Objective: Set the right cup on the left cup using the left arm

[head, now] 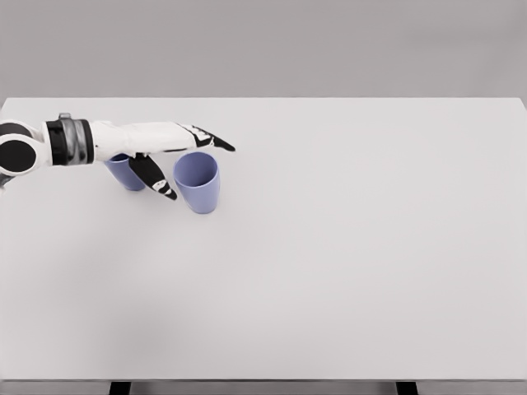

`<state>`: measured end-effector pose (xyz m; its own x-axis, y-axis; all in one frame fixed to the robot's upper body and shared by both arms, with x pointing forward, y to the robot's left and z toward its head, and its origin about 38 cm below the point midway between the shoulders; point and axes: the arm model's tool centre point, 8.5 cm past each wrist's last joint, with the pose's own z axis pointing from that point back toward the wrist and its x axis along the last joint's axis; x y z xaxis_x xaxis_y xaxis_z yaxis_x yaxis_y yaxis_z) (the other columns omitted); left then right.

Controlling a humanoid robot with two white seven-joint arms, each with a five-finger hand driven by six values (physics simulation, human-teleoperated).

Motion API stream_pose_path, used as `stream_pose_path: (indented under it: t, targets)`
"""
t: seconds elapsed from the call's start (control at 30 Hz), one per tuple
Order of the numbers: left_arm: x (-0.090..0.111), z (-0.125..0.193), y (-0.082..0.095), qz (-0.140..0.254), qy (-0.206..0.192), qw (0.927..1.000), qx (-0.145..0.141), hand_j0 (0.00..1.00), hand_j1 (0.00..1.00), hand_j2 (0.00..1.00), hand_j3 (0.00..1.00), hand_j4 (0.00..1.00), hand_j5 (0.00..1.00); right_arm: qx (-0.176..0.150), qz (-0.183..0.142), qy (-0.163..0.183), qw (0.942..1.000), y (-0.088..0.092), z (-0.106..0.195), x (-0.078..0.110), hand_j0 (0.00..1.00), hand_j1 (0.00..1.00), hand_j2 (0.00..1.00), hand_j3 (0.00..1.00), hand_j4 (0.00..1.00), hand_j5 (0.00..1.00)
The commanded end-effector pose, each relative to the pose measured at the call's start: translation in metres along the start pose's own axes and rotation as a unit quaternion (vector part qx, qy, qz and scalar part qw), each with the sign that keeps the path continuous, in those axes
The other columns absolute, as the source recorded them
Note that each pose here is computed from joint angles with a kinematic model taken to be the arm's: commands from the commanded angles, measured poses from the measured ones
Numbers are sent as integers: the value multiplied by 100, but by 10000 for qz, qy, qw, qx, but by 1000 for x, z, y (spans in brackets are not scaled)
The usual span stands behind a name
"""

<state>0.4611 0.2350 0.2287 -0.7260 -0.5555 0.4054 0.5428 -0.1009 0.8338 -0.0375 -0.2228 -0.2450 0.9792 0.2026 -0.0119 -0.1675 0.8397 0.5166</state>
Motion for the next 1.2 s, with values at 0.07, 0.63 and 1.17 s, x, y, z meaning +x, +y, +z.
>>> stream_pose_path:
  t: [0.07, 0.63, 1.17]
  targets:
    - [-5, 1, 1, 60, 68, 9999, 112, 100, 100, 100, 100, 100, 100, 3, 6, 4, 10000, 0, 0, 0, 100, 100, 100, 100, 100, 100]
    - [-4, -8, -9, 38, 47, 10000, 26, 100, 100, 100, 100, 100, 100, 3, 6, 4, 10000, 0, 0, 0, 100, 100, 100, 100, 100, 100]
    - [-11, -7, -22, 190, 119, 9997, 68, 68, 68, 68, 68, 68, 68, 3, 6, 4, 10000, 0, 0, 0, 100, 100, 100, 100, 100, 100]
